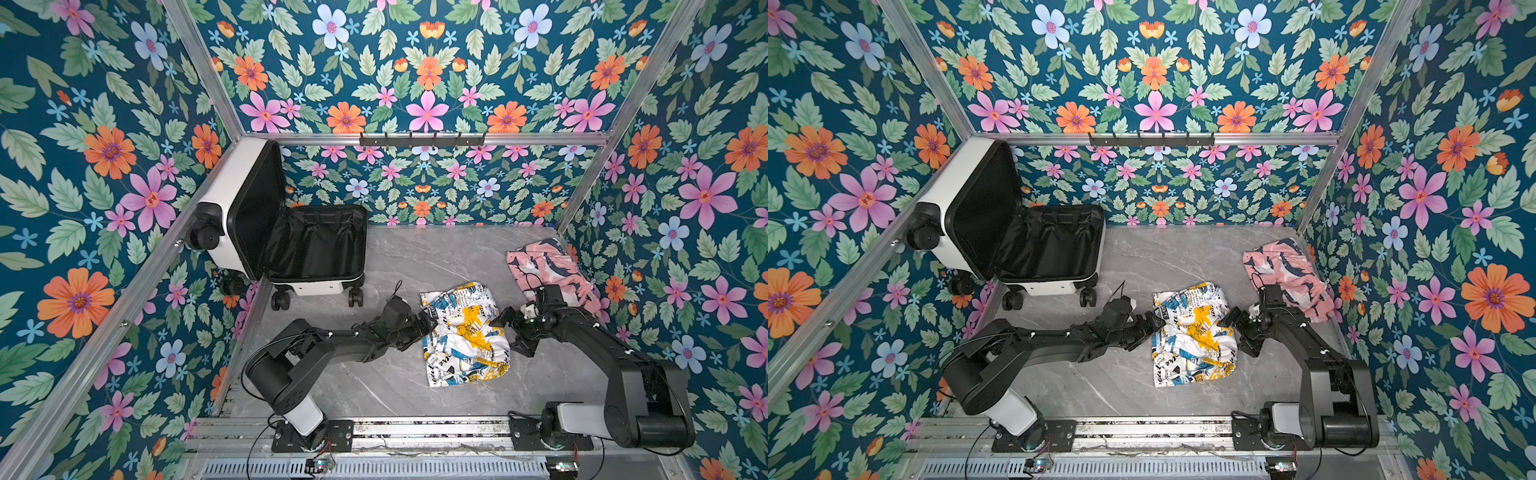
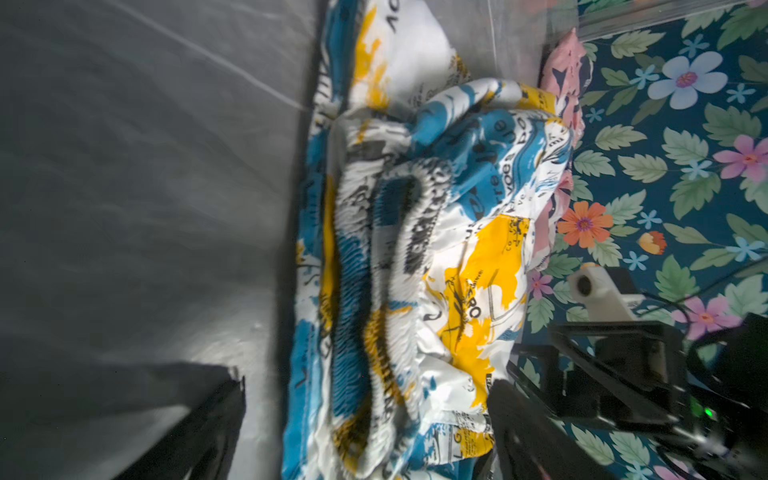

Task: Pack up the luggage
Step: 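Grasp the white-yellow printed garment with both grippers from either side, then lift the printed garment with both grippers and carry it over the suitcase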

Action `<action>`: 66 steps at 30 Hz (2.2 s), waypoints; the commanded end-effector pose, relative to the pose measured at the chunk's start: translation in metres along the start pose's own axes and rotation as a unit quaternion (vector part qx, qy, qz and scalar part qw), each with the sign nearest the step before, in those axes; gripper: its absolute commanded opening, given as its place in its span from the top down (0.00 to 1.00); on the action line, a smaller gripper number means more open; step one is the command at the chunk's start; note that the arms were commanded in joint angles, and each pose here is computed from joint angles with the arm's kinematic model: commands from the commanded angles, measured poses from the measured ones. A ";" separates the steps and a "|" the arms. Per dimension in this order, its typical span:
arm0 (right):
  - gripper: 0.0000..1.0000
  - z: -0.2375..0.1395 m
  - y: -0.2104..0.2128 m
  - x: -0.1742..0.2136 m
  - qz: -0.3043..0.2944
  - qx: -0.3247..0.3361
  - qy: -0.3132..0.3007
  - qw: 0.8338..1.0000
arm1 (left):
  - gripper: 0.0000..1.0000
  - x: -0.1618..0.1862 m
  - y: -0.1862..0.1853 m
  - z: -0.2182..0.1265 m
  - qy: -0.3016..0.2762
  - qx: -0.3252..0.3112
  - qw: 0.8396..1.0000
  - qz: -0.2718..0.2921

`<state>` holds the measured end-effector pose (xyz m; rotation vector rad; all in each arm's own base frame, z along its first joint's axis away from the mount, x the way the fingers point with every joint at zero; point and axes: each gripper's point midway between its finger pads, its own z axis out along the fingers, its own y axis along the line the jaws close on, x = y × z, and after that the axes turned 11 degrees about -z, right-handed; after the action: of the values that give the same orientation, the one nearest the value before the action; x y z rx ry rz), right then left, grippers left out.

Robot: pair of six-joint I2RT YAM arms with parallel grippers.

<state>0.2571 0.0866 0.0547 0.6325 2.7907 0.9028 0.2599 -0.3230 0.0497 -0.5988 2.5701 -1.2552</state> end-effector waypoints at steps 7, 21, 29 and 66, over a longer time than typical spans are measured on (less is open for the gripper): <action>0.11 0.028 -0.011 -0.008 -0.008 -0.008 0.009 1.000 | 0.10 0.021 0.046 0.033 0.062 -0.071 0.996 -0.001; 0.55 0.033 0.009 0.006 -0.018 -0.044 0.027 0.998 | 0.79 0.032 0.015 0.056 0.094 0.005 0.995 0.020; 0.93 0.011 0.052 0.006 -0.061 -0.067 0.008 0.996 | 1.00 0.016 -0.021 0.041 0.058 0.009 0.997 0.048; 1.00 0.054 0.455 0.003 -0.252 -0.318 0.046 0.913 | 1.00 -0.262 -0.106 -0.278 -0.353 -0.116 0.922 0.108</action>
<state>0.4193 0.4355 0.2674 -0.2096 2.3536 1.5323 0.4119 -0.0900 0.3006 -0.6508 2.1267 -0.6124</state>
